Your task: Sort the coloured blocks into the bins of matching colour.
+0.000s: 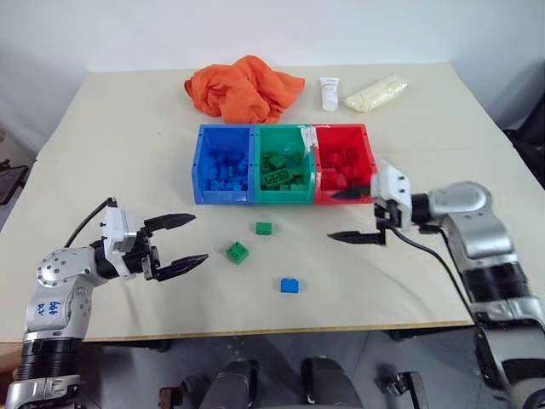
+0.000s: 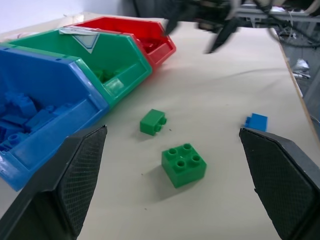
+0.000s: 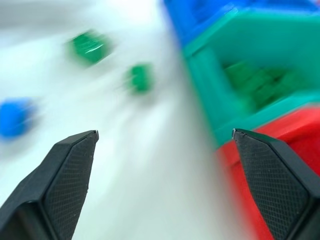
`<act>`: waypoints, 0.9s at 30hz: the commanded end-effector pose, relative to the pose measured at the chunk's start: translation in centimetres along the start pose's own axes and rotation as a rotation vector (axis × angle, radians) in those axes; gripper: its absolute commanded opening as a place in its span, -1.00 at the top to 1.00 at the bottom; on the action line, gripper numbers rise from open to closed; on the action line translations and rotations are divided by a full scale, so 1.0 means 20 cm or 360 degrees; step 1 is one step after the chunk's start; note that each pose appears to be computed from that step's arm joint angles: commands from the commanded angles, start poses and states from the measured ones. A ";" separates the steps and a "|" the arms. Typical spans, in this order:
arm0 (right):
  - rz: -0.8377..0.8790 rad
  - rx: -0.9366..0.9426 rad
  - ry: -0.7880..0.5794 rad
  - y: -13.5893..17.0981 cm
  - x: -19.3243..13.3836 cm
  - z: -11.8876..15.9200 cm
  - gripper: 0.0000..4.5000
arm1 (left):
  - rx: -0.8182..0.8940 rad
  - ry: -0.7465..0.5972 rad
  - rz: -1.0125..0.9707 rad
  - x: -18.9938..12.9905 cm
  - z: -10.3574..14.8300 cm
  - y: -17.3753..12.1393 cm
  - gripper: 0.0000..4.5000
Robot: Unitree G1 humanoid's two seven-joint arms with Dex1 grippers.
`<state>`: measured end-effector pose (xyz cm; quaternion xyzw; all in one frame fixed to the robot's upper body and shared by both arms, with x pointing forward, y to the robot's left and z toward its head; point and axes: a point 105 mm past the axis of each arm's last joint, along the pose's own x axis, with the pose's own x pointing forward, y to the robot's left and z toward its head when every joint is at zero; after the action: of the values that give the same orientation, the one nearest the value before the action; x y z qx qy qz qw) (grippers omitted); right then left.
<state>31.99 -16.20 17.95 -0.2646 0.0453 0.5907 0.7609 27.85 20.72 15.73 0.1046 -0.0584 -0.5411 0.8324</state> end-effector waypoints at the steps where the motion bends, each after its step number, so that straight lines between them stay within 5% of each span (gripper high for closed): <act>1: -0.0043 0.0000 0.0044 0.05 -0.16 0.03 -0.99 | 0.0044 -0.0016 0.0018 -0.06 0.03 0.01 -1.00; 5: -0.0190 0.0173 0.0309 0.12 -0.45 -0.13 -0.99 | 0.0049 -0.0034 0.0040 -0.09 0.04 0.04 -1.00; 11: -0.0186 0.0170 0.0355 0.15 -0.46 -0.12 -0.99 | 0.0048 -0.0037 0.0012 -0.07 0.03 0.03 -1.00; 27: 0.0364 0.0012 0.0291 0.30 0.26 -0.08 -0.99 | 0.0027 -0.0095 -0.0049 0.02 0.03 -0.04 -1.00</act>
<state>28.26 -11.89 12.41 -0.2961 0.1507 0.6445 0.6886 27.62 20.11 15.58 0.0920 -0.0744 -0.5544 0.8238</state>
